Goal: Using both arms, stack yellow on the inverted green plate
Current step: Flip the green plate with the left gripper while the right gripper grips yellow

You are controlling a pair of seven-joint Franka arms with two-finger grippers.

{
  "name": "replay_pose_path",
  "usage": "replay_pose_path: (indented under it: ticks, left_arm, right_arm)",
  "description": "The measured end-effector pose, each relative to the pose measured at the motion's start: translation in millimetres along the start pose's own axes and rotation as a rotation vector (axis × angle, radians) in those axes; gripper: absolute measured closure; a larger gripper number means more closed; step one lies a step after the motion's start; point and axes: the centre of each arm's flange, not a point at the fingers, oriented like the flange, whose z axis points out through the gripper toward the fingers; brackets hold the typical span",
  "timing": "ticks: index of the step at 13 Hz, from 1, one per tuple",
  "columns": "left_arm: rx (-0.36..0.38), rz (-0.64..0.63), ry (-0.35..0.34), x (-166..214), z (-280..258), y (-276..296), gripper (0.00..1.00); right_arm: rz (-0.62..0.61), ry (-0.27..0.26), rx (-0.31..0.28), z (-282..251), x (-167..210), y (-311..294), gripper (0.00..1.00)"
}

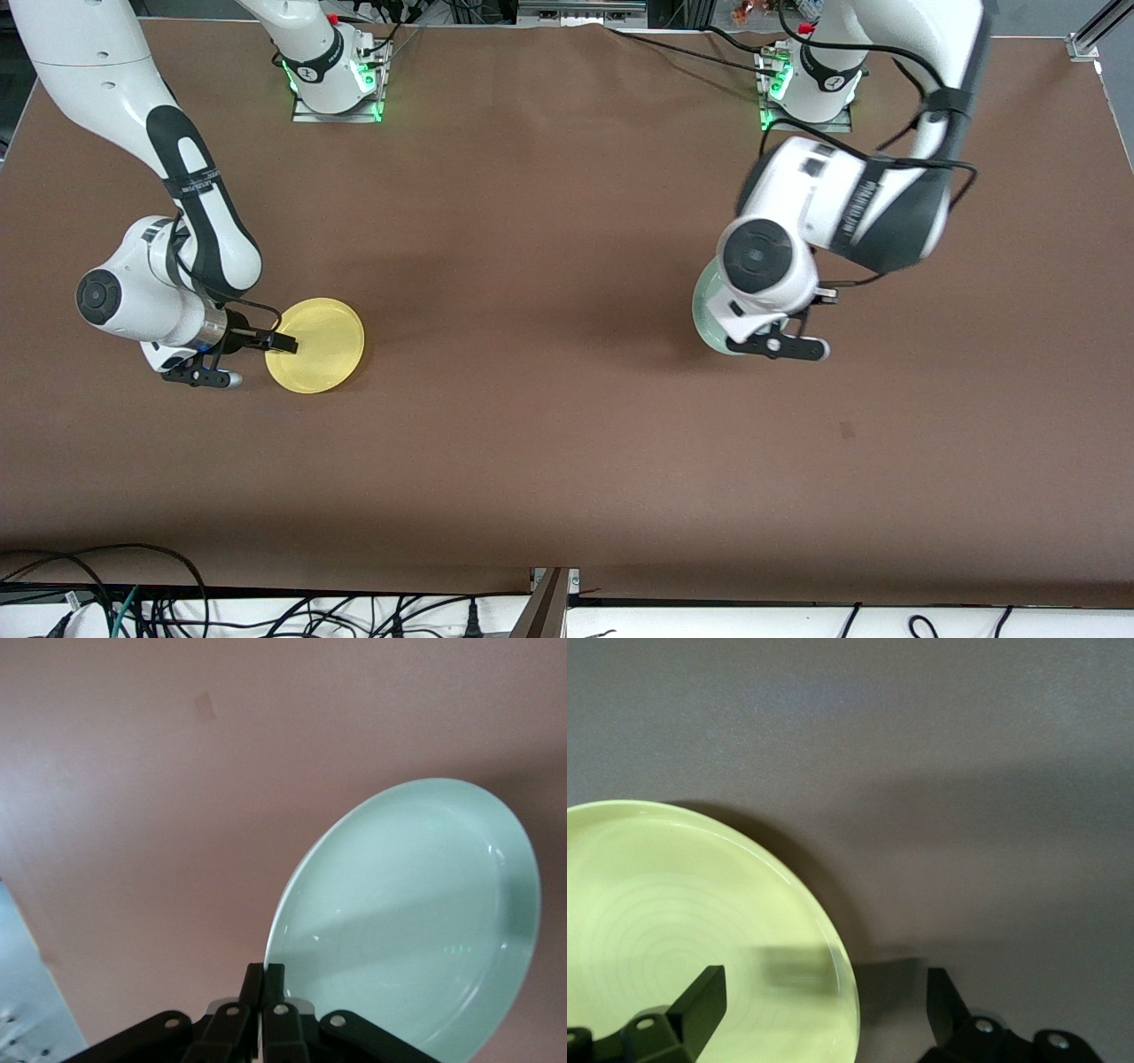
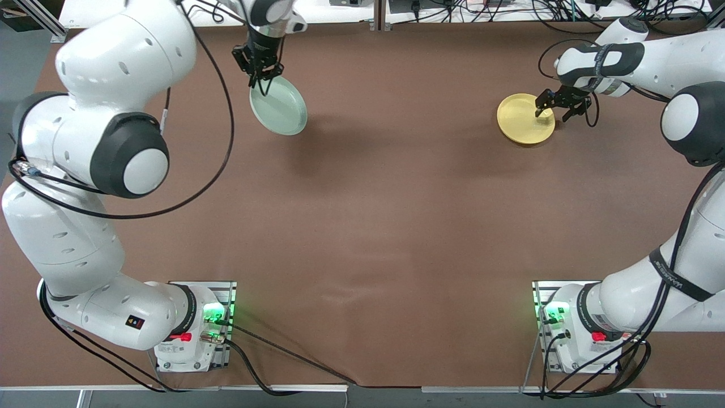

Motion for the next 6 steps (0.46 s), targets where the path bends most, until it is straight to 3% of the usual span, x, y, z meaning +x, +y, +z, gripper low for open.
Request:
replay_pose_path:
  ticks: [3,6]
  left_arm:
    - [0.181,0.001,0.057,-20.6,-14.8,53.2,0.97]
    - [0.247,-0.028,0.12,-46.1,-23.5,120.6,0.97]
  right_arm:
    - [-0.005,0.002,0.016,-0.2,0.0,-0.1,0.0]
    - [-0.014,-0.006,0.076,0.9,-1.8,6.0,0.0]
